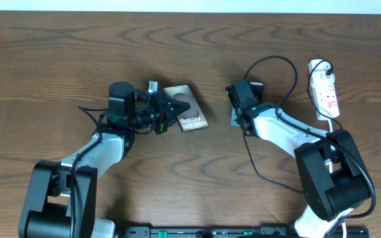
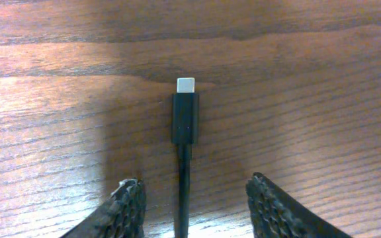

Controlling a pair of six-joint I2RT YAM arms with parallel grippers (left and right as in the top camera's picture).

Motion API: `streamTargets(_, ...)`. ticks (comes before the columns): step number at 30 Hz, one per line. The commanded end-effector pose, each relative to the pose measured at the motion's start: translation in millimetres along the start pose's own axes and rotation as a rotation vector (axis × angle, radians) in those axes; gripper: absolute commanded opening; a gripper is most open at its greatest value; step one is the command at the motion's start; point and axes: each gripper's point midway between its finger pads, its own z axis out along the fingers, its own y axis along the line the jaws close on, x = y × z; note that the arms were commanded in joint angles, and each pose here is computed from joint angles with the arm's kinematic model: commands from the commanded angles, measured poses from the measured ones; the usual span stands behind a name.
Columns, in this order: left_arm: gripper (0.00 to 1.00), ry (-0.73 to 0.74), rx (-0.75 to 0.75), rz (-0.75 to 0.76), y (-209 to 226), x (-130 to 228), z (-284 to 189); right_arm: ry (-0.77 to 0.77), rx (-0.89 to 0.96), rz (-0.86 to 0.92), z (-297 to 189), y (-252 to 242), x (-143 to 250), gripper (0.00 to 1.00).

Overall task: Plug charger to phone and switch on socket
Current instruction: 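Lower the right gripper onto the black USB-C cable and grasp it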

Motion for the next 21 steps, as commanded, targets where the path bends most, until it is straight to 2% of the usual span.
streamTargets(1,0.07,0.027,0.026,0.052,-12,5,-1,0.114,0.014,-0.025,17,-8,36,0.47)
streamTargets(4,0.07,0.027,0.026,0.052,-12,5,-1,0.143,-0.01,-0.026,17,-4,42,0.38)
streamTargets(11,0.07,0.027,0.025,0.052,-12,5,-1,0.171,0.009,-0.036,20,-12,57,0.26)
streamTargets(18,0.07,0.031,0.026,0.052,-12,6,-1,0.14,-0.002,-0.016,26,-14,57,0.26)
streamTargets(21,0.07,0.035,0.027,0.052,-12,7,-1,0.13,-0.008,-0.012,27,-13,54,0.22)
